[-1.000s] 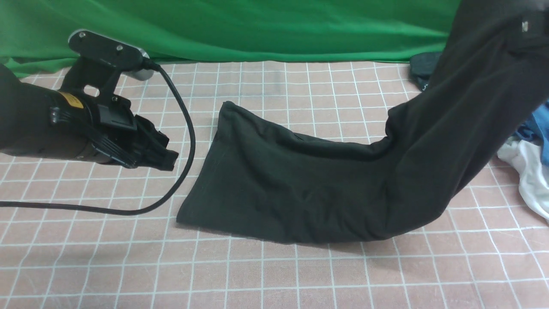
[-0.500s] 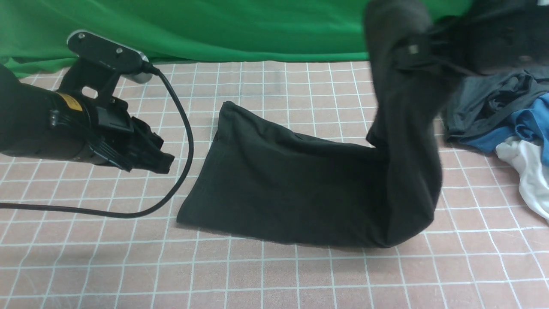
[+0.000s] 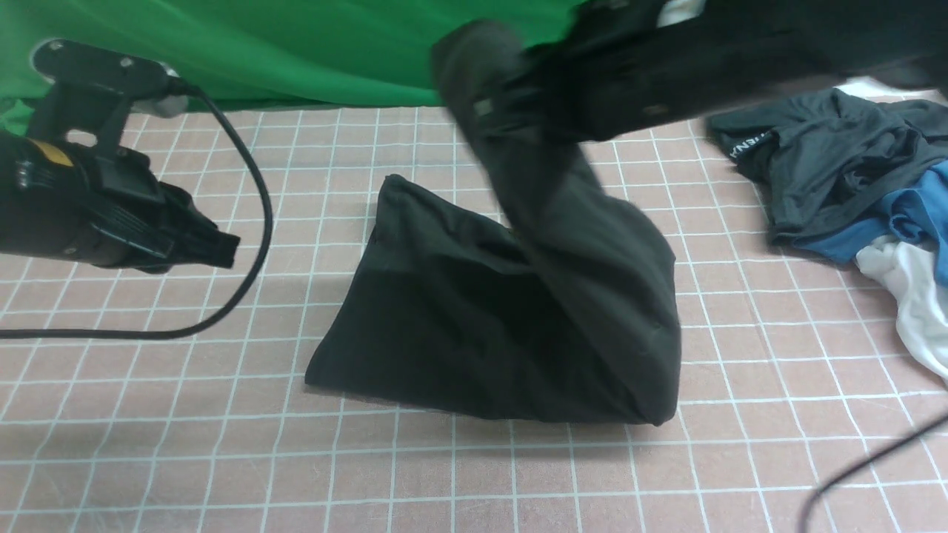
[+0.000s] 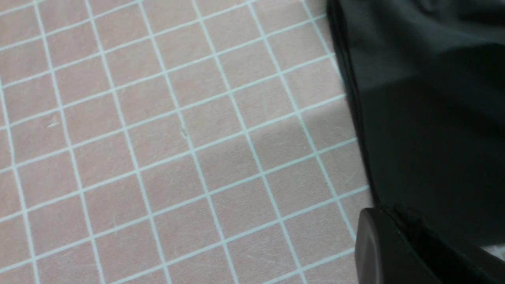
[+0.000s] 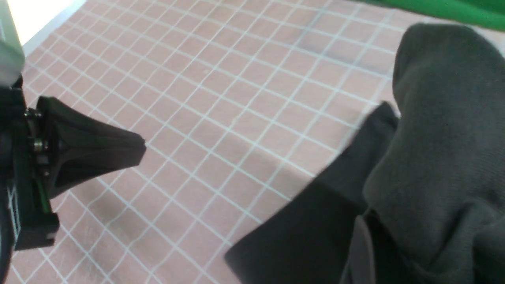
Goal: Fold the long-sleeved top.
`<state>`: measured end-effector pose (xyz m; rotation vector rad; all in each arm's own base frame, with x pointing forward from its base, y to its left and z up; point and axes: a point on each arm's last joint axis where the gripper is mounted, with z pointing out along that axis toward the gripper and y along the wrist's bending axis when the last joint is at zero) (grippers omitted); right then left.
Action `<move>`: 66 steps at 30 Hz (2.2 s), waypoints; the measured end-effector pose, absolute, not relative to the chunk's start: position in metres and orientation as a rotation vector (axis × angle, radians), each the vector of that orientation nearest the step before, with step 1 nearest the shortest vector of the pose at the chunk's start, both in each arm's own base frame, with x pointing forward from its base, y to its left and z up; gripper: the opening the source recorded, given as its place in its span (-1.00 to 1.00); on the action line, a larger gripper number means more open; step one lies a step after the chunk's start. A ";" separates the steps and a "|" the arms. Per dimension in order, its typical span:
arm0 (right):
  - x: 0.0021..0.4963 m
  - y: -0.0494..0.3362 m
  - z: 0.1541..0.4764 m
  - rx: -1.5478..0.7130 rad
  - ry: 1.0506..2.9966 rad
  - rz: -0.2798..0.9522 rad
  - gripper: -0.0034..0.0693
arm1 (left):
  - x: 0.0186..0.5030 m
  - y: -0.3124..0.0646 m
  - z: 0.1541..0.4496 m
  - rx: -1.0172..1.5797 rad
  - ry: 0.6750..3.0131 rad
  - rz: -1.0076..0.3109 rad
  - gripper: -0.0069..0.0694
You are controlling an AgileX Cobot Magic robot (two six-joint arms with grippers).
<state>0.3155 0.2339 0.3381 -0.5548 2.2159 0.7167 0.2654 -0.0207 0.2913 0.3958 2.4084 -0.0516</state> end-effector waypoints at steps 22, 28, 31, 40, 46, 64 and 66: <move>0.348 0.309 0.248 -0.520 2.302 0.741 -0.12 | 0.265 -0.025 0.294 0.353 2.391 -0.149 -0.78; 0.347 0.312 0.267 -0.549 2.283 0.769 0.57 | 0.264 -0.026 0.296 0.350 2.386 -0.156 -0.78; 0.346 0.296 0.293 -0.606 2.280 0.723 0.68 | 0.259 -0.026 0.302 0.343 2.366 -0.166 -0.78; 0.348 0.196 0.336 -0.625 2.464 0.242 -0.06 | 0.256 -0.056 0.296 0.488 2.385 -0.302 -0.78; 0.343 0.169 0.308 -0.582 2.610 0.127 -0.21 | 0.267 -0.071 0.258 0.582 2.583 -0.373 -0.67; 0.321 0.165 0.235 -0.592 2.709 0.155 -0.22 | 0.310 -0.054 0.166 0.428 2.832 -0.116 0.69; 0.322 0.166 0.236 -0.587 2.698 0.161 -0.23 | 0.311 -0.054 0.161 0.394 2.848 -0.117 0.66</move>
